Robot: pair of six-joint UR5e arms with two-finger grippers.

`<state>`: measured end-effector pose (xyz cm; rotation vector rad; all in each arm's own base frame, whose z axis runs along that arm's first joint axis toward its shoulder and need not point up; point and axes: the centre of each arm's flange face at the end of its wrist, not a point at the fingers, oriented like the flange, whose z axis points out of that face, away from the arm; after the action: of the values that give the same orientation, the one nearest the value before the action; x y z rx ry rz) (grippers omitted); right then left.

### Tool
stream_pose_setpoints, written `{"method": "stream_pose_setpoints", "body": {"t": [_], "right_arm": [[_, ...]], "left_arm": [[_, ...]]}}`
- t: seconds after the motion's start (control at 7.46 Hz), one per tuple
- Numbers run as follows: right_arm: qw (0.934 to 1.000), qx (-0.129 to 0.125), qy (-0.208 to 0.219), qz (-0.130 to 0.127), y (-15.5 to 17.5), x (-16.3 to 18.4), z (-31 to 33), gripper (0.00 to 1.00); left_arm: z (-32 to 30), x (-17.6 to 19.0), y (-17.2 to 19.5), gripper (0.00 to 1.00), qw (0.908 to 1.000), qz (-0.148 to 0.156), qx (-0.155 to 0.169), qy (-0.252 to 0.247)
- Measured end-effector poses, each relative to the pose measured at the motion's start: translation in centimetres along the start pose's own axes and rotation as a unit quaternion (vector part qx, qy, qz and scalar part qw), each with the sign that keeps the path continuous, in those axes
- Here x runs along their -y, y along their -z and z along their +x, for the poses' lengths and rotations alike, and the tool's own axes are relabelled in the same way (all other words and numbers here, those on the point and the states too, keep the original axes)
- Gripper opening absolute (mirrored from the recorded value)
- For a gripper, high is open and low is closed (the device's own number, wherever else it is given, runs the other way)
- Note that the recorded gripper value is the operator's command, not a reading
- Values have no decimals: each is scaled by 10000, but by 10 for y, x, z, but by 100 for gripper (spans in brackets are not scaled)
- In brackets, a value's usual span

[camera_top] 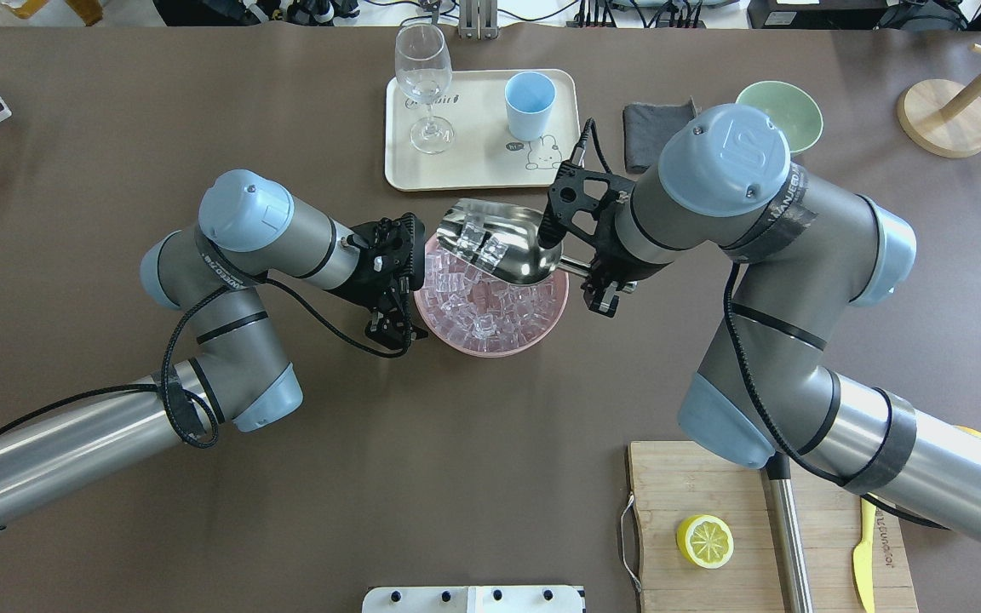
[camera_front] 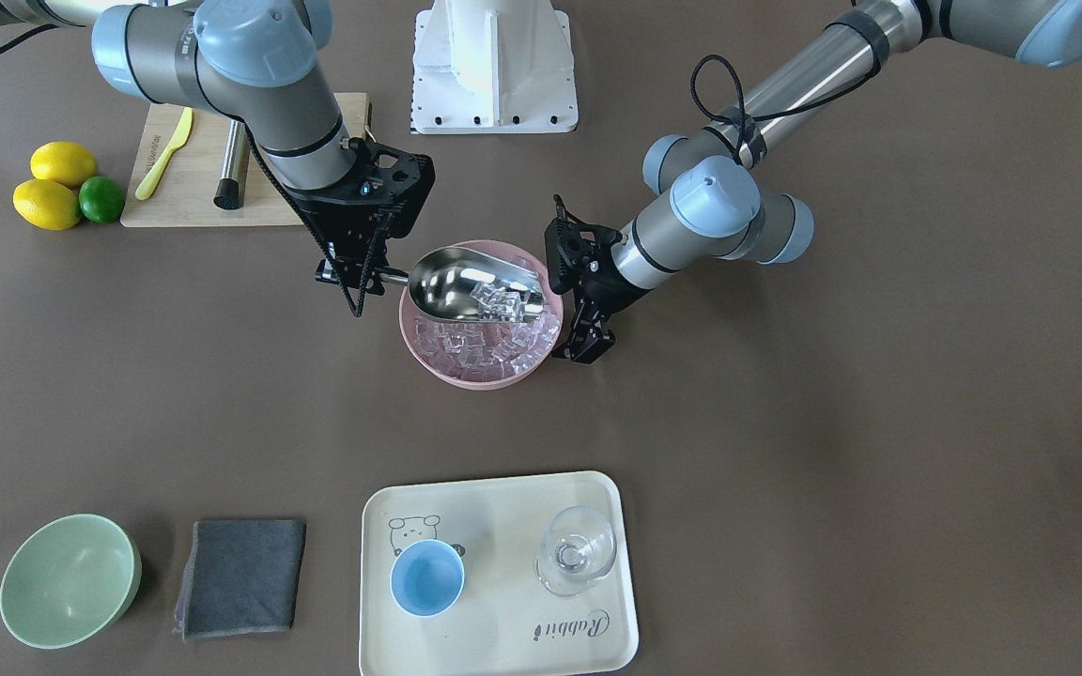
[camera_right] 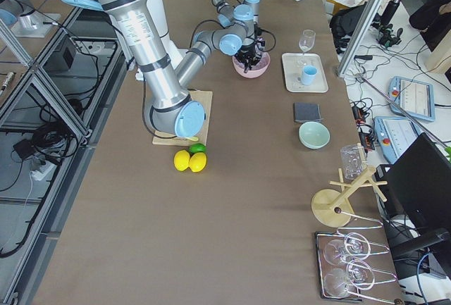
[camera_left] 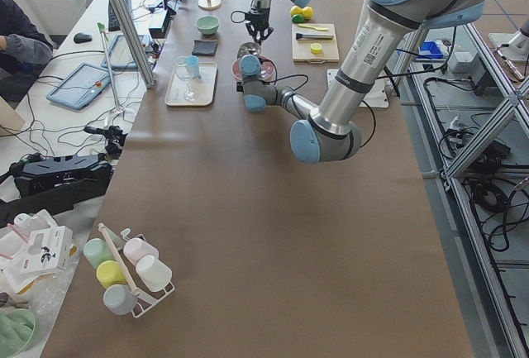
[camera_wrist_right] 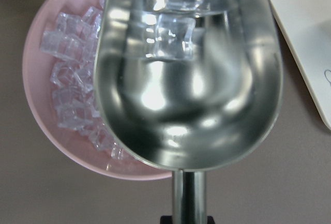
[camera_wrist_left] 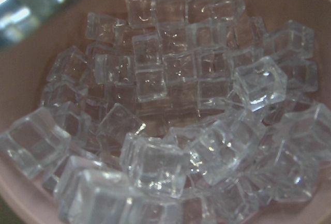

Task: Put ice in cup with scoop
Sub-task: 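Lift the scoop of ice out of the bowl with the right gripper, then carry the scoop to the light-blue cup while the left arm withdraws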

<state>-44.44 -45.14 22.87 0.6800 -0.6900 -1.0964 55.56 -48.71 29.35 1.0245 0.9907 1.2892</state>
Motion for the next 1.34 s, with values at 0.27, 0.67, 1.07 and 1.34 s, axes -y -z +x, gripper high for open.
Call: {"method": "stream_pose_setpoints", "body": {"t": [0.27, 0.67, 1.07, 1.34], "right_arm": [[9998, 17, -161, 107, -1, -45, 29, 0], [9952, 104, -555, 795, 44, -105, 94, 0], [9899, 143, -1400, 184, 47, -105, 139, 0], [9754, 492, -2100, -462, 39, -72, 184, 0]], "left_arm": [[1, 0, -1, 98, 10000, -5, 16, -4], [2, 0, -2, 98, 10000, -10, 14, -4], [2, -4, -3, 98, 10000, -35, 10, 11], [2, -5, -3, 98, 10000, -46, 22, 20]]}}
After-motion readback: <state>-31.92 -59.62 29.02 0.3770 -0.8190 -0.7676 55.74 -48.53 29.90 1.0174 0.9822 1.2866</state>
